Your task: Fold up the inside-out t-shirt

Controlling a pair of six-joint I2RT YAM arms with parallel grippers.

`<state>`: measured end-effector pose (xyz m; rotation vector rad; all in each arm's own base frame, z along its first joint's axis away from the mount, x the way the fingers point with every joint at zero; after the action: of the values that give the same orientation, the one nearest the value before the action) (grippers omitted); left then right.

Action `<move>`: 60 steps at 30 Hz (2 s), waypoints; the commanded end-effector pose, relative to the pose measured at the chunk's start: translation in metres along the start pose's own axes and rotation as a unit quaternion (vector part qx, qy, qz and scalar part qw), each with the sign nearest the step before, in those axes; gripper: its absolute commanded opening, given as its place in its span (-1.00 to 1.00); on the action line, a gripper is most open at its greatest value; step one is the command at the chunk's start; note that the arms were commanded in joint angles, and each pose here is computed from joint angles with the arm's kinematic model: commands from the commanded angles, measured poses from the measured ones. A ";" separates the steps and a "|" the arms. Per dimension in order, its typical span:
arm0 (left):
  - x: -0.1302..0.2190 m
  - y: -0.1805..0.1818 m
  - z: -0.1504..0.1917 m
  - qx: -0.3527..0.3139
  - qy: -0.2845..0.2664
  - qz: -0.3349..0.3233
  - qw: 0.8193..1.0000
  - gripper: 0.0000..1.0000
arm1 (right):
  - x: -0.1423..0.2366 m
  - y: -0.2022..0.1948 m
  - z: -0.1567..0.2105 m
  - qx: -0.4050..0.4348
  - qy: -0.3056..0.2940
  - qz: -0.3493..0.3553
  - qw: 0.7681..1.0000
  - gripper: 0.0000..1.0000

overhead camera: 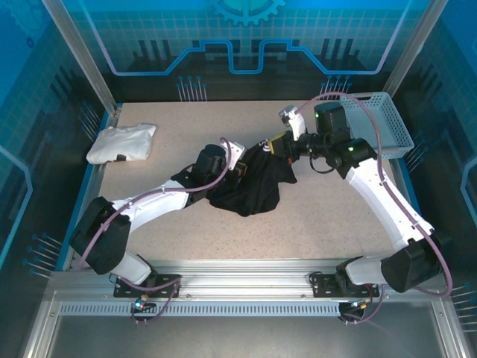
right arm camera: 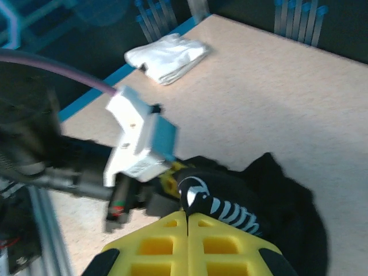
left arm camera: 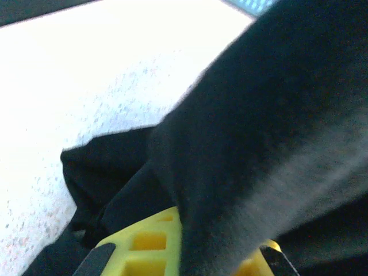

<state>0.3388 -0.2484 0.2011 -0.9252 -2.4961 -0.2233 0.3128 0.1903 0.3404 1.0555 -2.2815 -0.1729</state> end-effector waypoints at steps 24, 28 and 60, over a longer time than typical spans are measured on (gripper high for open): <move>0.180 0.000 -0.186 0.122 -0.271 0.047 0.954 -1.00 | 0.050 0.017 -0.097 -0.038 -0.194 0.040 0.979 -1.00; 0.168 -0.026 -0.197 0.088 -0.260 0.117 0.954 -1.00 | -0.001 0.091 -0.075 0.068 -0.080 -0.142 0.984 -1.00; 0.202 0.003 -0.187 0.108 -0.296 0.080 0.946 -1.00 | -0.038 -0.001 0.043 -0.076 0.036 -0.006 0.996 0.15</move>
<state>0.2857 -0.1916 0.4272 -1.1300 -2.7824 0.4119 0.3188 0.2240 0.2949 1.0369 -2.1620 -0.2917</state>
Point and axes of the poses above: each hand's point on the last joint's axis, 136 mm out from that joint toward the fingers, its own x axis back along the fingers, its own y axis along the line the jaws close on, z = x × y, the point moved 4 cm from there along x, back along the fingers, and after that the axes turned 9 degrees about -x, right-handed, at the moved point
